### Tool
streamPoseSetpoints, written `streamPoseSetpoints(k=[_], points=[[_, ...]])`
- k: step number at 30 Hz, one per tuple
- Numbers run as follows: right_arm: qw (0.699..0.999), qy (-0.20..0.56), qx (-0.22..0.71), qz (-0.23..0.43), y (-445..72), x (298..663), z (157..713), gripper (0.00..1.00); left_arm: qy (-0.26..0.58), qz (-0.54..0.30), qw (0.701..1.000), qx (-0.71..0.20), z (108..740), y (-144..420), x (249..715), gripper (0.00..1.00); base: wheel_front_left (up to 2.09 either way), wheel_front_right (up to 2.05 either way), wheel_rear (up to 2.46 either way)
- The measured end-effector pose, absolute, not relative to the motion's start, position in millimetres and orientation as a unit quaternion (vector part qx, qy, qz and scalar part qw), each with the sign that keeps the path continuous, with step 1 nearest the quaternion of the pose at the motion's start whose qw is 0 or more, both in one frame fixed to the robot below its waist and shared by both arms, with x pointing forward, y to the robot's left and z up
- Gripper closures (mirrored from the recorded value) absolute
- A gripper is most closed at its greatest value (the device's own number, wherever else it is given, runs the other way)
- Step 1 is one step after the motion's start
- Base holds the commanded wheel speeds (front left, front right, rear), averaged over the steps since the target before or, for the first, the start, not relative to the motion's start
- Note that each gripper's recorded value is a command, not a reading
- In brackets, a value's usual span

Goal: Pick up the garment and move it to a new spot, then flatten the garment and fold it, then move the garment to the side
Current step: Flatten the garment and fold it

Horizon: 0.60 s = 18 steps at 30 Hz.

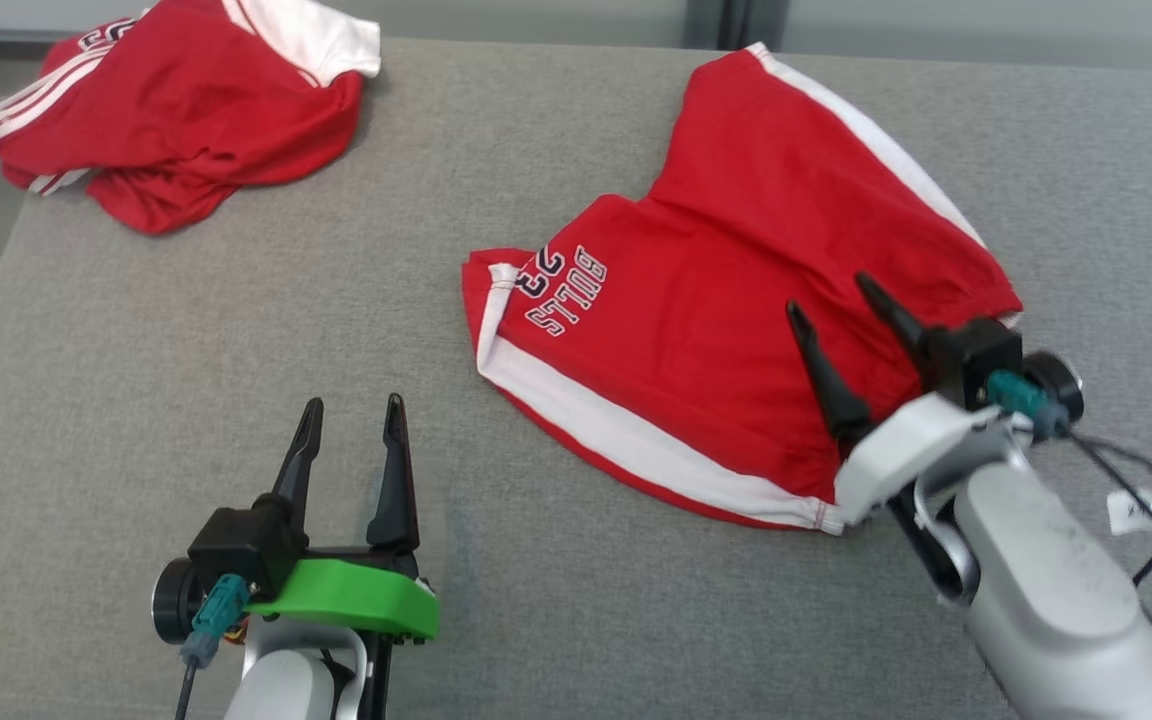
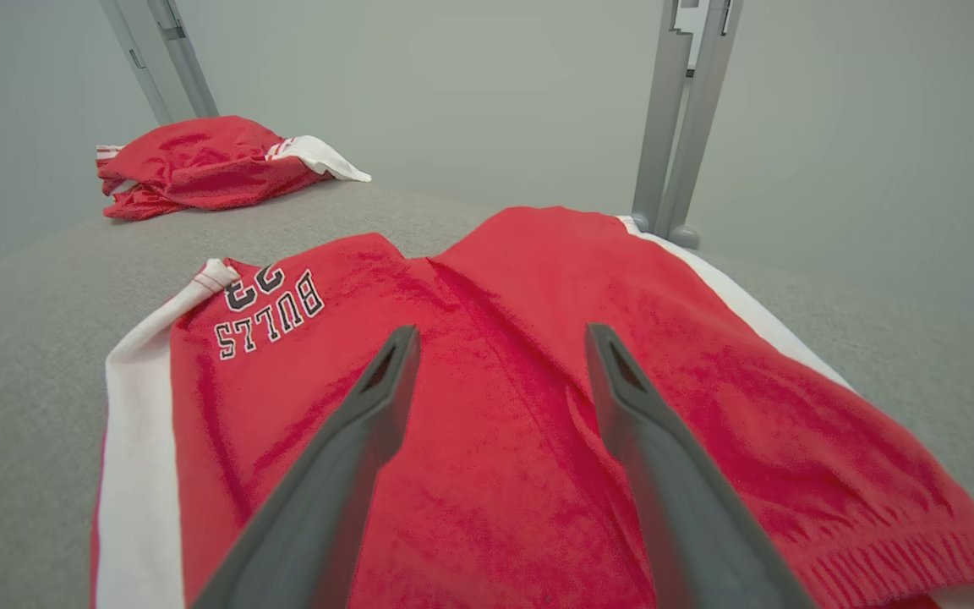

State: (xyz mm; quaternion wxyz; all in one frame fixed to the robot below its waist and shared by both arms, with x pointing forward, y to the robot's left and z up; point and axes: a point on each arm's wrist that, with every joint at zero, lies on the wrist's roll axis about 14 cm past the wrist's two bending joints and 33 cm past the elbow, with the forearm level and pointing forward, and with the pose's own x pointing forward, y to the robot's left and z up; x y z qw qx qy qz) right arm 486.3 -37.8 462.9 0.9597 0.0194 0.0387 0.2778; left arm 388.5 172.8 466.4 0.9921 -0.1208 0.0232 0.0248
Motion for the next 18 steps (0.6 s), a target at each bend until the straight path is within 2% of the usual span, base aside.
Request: streamPoseSetpoints(k=[4,9,16,17,18], points=[[0.961,0.059,0.032,0.268,-49.0,441.6,451.8,0.00,0.021,0.004,0.992,-0.122,469.0,160.1,388.3,0.00,0.00,0.00,0.00],[0.962,0.098,0.027,0.254,-58.2,403.2,440.8,0.00,0.009,-0.013,0.992,-0.124,478.2,150.9,387.4,0.00,0.00,0.00,0.00],[0.953,0.165,0.024,0.253,-52.3,377.6,412.8,0.00,0.008,-0.009,0.992,-0.124,478.9,154.3,380.9,0.00,0.00,0.00,0.00],[0.952,0.171,0.024,0.253,-51.8,376.7,409.1,0.12,0.008,-0.007,0.992,-0.123,478.8,155.4,380.4,0.00,0.00,0.00,0.00],[0.951,0.180,0.024,0.251,-52.7,376.0,404.2,0.40,0.008,-0.006,0.992,-0.123,478.7,156.5,379.7,0.00,0.00,0.00,0.00]])
